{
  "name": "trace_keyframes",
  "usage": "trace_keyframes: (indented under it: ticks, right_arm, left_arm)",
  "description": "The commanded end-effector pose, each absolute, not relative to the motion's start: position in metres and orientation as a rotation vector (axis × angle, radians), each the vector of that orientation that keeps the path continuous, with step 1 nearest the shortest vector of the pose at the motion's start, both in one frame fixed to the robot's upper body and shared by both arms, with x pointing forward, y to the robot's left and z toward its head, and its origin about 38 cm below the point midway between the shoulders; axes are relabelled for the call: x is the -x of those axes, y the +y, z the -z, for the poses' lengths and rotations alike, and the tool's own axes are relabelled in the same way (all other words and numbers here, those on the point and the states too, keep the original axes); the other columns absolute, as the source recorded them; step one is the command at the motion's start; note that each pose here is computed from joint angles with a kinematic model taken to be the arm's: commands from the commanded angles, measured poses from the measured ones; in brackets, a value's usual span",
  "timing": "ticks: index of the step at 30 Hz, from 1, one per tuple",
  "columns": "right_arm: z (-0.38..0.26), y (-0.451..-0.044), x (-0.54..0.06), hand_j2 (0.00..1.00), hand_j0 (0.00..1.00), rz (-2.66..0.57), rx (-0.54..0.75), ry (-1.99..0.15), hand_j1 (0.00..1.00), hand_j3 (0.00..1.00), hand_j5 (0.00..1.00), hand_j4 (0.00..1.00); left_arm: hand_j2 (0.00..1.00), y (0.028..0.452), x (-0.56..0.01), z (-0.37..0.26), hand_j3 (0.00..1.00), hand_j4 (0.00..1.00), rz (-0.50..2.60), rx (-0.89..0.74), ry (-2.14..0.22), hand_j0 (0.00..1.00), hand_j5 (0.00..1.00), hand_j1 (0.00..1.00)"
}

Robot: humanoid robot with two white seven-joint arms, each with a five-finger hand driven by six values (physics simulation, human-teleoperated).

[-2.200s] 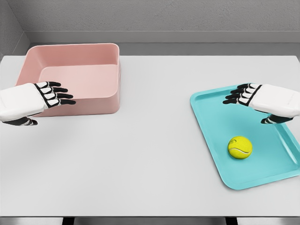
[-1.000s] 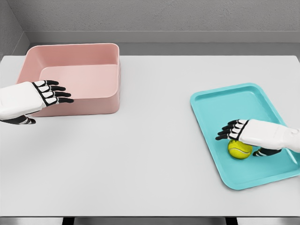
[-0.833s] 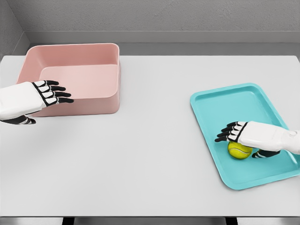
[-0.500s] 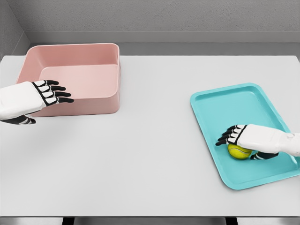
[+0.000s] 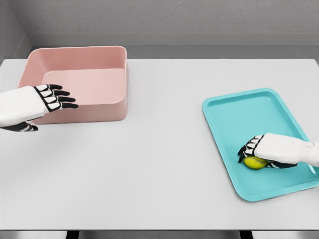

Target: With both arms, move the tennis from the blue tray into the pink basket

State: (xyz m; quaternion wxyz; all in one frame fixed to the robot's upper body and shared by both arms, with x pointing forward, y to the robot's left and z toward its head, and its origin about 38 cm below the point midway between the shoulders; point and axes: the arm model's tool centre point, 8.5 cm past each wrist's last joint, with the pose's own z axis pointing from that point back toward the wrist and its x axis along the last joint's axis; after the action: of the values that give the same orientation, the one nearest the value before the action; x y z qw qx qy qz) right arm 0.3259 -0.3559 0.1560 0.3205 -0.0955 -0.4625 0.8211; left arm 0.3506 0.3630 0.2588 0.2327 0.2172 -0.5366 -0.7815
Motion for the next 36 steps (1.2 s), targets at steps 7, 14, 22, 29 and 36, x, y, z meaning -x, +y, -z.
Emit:
trace_keyframes:
  ticks: [7, 14, 22, 29, 36]
  right_arm:
    - [-0.16, -0.358, -0.328, 0.47, 0.47, -2.158, 0.264, -1.213, 0.47, 0.47, 0.47, 0.47]
    - [-0.178, -0.363, -0.336, 0.39, 0.39, -2.132, 0.328, -1.254, 0.39, 0.39, 0.39, 0.39]
    - [-0.206, -0.359, -0.344, 0.35, 0.35, -2.124, 0.402, -1.329, 0.35, 0.35, 0.35, 0.35]
    - [-0.224, -0.328, -0.35, 0.35, 0.35, -2.137, 0.411, -1.465, 0.35, 0.35, 0.35, 0.35]
    - [-0.225, -0.289, -0.362, 0.33, 0.33, -2.107, 0.374, -1.607, 0.33, 0.33, 0.33, 0.33]
  left_arm:
    - [1.0, 0.363, -0.351, -0.26, 1.0, 1.0, 2.141, -0.594, -1.477, 1.0, 1.0, 1.0]
    - [1.0, 0.363, -0.351, -0.261, 1.0, 1.0, 2.141, -0.596, -1.479, 1.0, 1.0, 1.0]
    - [1.0, 0.363, -0.351, -0.261, 1.0, 1.0, 2.141, -0.597, -1.479, 1.0, 1.0, 1.0]
    - [1.0, 0.363, -0.351, -0.261, 1.0, 1.0, 2.141, -0.597, -1.48, 1.0, 1.0, 1.0]
    - [1.0, 0.363, -0.351, -0.261, 1.0, 1.0, 2.141, -0.597, -1.48, 1.0, 1.0, 1.0]
